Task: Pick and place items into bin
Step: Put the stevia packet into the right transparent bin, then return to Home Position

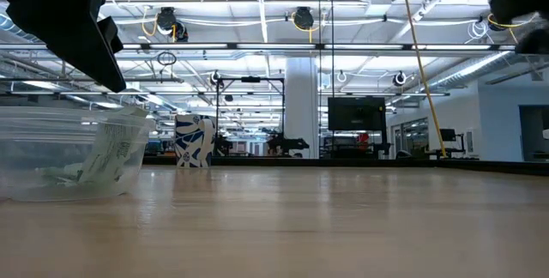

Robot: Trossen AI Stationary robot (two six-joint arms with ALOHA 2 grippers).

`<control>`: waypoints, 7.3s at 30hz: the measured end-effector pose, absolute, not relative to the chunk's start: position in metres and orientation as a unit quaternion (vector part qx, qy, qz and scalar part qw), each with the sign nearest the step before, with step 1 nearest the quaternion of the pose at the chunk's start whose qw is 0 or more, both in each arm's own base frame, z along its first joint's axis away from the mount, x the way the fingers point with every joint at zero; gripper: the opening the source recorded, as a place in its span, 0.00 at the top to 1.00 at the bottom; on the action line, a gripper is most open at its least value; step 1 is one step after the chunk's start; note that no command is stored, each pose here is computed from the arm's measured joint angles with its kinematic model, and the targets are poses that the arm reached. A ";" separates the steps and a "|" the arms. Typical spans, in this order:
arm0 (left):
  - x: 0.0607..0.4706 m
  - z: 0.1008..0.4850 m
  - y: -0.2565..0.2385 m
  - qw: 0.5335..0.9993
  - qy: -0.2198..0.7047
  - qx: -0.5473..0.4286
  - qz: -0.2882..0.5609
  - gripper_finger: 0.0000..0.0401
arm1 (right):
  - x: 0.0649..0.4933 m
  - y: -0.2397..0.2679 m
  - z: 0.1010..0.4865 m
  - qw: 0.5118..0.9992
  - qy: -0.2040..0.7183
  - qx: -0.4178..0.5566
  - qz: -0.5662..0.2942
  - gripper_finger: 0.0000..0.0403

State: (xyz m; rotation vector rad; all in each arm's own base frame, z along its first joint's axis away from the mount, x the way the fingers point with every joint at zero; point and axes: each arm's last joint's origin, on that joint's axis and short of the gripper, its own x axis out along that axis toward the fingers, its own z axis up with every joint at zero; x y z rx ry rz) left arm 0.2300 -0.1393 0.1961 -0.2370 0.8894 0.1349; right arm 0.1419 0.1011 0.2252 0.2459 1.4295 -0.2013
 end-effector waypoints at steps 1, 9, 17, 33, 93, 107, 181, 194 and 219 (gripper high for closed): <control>0.230 0.196 -0.139 0.894 0.429 -0.114 0.065 0.84 | 0.140 0.100 0.220 0.730 0.666 0.124 -0.096 1.00; 0.230 0.196 -0.139 0.894 0.429 -0.113 0.064 0.84 | 0.134 0.100 0.203 0.700 0.693 0.149 -0.086 0.95; 0.230 0.196 -0.139 0.894 0.429 -0.112 0.064 0.84 | 0.138 0.103 0.204 0.714 0.680 0.155 -0.066 0.86; 0.230 0.196 -0.139 0.895 0.430 -0.104 0.059 0.84 | 0.140 0.100 0.204 0.711 0.697 0.089 0.030 0.81; 0.102 0.275 -0.019 0.972 0.149 -0.142 0.116 0.84 | 0.025 0.021 0.301 0.928 0.014 0.059 0.368 0.82; 0.061 0.288 -0.006 0.988 0.059 -0.127 0.069 0.84 | 0.021 0.020 0.286 0.928 0.000 0.030 0.370 0.82; 0.098 0.169 -0.017 0.989 -0.012 -0.137 0.044 0.84 | 0.093 0.028 0.170 0.979 -0.002 0.050 0.198 0.82; 0.098 0.169 -0.017 0.989 -0.013 -0.138 0.045 0.84 | 0.093 0.028 0.169 0.980 -0.005 0.030 0.197 0.82; 0.098 0.169 -0.017 0.989 -0.014 -0.138 0.045 0.84 | 0.093 0.028 0.169 0.980 -0.005 0.030 0.197 0.82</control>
